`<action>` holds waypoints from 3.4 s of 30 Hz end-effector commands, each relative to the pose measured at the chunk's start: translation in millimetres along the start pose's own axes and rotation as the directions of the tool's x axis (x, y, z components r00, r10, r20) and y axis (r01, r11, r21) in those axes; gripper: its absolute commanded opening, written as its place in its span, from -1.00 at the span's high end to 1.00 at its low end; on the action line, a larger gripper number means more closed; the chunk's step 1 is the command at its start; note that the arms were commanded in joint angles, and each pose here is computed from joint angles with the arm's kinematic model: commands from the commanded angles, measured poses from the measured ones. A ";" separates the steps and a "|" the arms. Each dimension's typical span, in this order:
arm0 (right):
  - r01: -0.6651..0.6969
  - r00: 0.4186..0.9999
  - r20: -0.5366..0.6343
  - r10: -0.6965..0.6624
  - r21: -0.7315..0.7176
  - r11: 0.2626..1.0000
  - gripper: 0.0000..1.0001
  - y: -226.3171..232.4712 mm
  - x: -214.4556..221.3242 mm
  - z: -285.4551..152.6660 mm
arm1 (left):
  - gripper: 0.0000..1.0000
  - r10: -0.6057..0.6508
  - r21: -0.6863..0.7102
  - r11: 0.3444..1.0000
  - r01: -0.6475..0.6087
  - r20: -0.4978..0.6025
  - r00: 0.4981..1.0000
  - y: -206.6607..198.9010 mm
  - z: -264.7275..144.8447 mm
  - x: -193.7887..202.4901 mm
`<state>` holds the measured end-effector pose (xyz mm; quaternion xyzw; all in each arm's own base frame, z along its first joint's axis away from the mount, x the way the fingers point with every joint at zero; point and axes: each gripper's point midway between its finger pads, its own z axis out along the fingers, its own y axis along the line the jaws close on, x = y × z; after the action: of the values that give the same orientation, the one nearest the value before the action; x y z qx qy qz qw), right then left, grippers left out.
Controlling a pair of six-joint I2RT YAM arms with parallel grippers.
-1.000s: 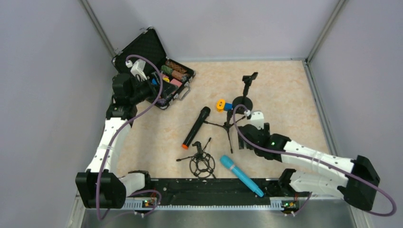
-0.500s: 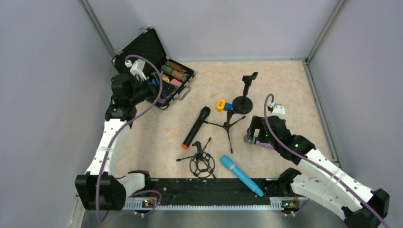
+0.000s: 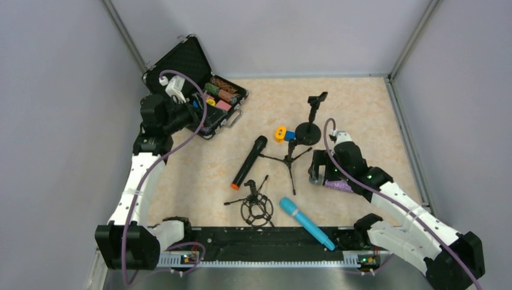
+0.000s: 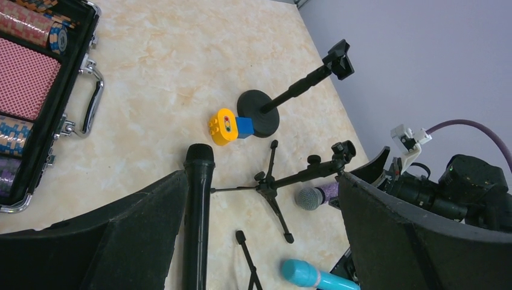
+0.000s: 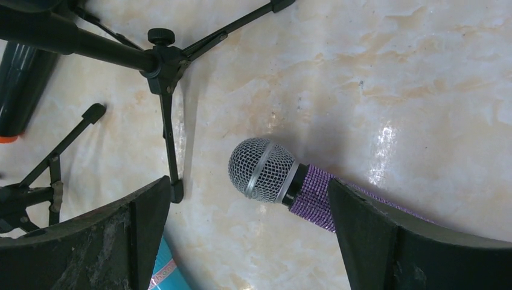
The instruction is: Attach the microphones to the stand
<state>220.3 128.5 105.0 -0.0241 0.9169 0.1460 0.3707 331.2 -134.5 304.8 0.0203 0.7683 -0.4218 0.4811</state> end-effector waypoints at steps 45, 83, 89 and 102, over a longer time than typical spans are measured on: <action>-0.471 0.875 -0.100 0.473 0.047 0.881 -0.95 -40.1 28.4 16.6 | -0.10 0.617 0.482 0.776 -0.407 -0.444 0.650 -198.0 101.7 345.7; -0.498 0.860 -0.028 0.510 0.170 0.850 -0.98 -66.7 22.1 12.9 | -0.02 0.482 0.306 0.875 -0.374 -0.496 0.722 -183.8 160.3 407.2; -0.507 0.856 -0.005 0.517 0.192 0.840 -0.98 -71.6 20.0 13.9 | 0.24 0.433 0.329 0.896 -0.297 -0.507 0.745 -189.5 154.0 417.1; -0.506 0.858 0.000 0.514 0.180 0.844 -0.98 -70.8 13.1 20.0 | 0.03 0.526 0.340 0.846 -0.411 -0.400 0.751 -202.9 126.1 383.7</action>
<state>215.1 67.2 47.3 0.2454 0.9196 0.1489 0.2682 140.6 -476.4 59.5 0.3491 0.8311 -0.3052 0.3069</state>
